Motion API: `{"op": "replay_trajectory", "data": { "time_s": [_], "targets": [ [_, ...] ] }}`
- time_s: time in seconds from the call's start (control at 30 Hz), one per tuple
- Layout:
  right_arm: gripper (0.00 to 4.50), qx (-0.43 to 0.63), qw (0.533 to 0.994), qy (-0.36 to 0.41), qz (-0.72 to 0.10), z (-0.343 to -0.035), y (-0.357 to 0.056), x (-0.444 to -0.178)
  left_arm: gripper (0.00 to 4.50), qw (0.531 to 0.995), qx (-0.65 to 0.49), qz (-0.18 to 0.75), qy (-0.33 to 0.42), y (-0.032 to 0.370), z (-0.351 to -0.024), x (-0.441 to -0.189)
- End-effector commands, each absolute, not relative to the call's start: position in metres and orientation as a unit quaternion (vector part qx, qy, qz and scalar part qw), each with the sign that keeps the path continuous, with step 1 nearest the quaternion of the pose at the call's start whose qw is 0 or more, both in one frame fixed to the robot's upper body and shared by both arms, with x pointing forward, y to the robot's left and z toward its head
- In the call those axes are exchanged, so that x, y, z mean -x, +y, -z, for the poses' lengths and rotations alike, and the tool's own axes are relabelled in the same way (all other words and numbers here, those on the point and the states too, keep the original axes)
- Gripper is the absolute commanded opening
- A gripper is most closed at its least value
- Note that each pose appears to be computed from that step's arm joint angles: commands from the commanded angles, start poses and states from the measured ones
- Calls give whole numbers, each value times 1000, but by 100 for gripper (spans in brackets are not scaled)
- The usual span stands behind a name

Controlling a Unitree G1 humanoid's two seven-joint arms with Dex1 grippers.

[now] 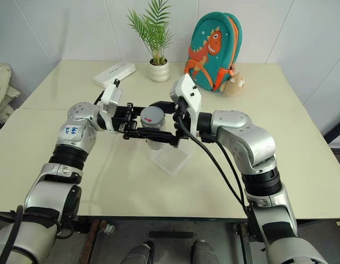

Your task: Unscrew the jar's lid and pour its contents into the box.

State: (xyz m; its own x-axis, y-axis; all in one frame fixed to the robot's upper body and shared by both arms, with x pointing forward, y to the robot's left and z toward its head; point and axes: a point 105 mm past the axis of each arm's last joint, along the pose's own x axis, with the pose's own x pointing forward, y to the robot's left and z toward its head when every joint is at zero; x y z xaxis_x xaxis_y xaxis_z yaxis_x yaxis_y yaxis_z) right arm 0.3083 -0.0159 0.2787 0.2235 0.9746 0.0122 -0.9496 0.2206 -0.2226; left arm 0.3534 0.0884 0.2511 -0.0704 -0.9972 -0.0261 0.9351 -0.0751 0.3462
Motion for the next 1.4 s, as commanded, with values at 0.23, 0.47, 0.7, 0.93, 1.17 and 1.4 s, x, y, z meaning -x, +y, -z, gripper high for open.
{"op": "replay_trajectory", "data": {
  "time_s": [0.23,0.47,0.7,0.93,1.17,1.4],
  "targets": [
    [449,121,735,-180,-643,-319,-3,-279,256,677,-102,723,-94,97,-240,-352],
    [449,116,744,-187,-631,-322,0,-286,256,668,-108,728,-109,94,-242,-349],
    [449,112,754,-172,-624,-314,3,-291,256,664,-117,728,-124,92,-244,-346],
    [449,121,768,-158,-609,-307,3,-303,256,660,-131,724,-149,89,-246,-343],
    [449,122,775,-150,-602,-303,5,-308,256,651,-123,729,-171,86,-253,-338],
    [449,129,777,-140,-600,-297,3,-310,256,653,-122,727,-173,86,-256,-339]
  ]
}}
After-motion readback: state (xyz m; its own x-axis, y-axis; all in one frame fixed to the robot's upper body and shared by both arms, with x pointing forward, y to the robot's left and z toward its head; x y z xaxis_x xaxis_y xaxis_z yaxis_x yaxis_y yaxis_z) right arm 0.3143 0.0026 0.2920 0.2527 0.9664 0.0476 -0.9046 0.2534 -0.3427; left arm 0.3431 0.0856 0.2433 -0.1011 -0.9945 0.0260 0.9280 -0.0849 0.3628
